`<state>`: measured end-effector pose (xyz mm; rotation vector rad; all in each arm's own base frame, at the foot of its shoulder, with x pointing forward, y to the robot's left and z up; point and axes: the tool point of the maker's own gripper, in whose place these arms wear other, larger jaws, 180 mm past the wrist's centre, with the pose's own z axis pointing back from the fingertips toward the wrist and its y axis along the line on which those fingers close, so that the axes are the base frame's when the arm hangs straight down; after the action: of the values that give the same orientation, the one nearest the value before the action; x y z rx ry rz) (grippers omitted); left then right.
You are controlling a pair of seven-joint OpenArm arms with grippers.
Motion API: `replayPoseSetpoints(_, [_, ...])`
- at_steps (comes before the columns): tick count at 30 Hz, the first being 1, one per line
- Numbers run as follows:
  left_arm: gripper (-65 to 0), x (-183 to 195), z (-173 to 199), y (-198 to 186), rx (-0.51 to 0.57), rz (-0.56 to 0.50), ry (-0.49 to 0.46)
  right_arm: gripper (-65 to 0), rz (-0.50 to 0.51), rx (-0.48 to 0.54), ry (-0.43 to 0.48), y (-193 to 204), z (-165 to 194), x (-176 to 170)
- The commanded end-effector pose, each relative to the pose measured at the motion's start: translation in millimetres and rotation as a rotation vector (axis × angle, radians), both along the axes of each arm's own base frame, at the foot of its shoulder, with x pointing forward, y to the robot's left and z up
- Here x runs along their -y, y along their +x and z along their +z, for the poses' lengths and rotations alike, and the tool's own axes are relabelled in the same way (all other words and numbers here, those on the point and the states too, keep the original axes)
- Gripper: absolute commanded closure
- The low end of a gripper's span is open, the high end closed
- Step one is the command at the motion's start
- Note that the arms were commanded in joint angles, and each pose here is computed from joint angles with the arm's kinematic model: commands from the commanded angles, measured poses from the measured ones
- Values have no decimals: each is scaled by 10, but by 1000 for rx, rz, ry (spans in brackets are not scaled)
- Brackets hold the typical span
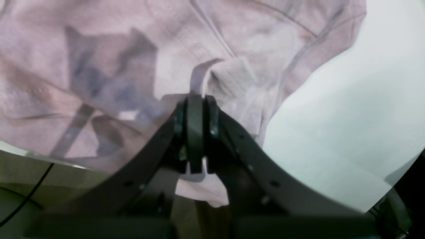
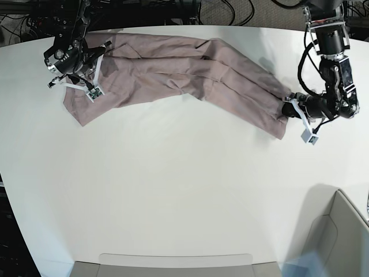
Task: Fold the T-shirt properly
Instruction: 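Lift the strip end with the left gripper and fold toward the right gripper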
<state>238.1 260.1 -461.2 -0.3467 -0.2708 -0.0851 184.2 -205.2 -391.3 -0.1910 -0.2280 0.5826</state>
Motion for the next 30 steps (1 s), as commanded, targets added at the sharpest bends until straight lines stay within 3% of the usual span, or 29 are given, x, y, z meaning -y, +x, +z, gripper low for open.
replayPoseSetpoints(1, [0,-344,-141,-386,-164,22,110,0,11,17,-13,39,55,22])
replayPoseSetpoints(6, [0,-1059,98,-407,-140,202,155,0,8,26,-8,69,70,13])
replayPoseSetpoints(11, [0,-1429,326,-337,-101,270,195,0,11,72,3,193,162,-26])
replayPoseSetpoints(17, [0,-1569,459,-354,-99,298,209,0,1,153,52,351,329,-231])
replayPoseSetpoints(22, [0,-1519,698,-95,13,268,252,0,-1,162,58,391,344,-248])
replayPoseSetpoints(30, [0,-1470,986,-63,124,235,339,0,-4,154,59,372,320,-256])
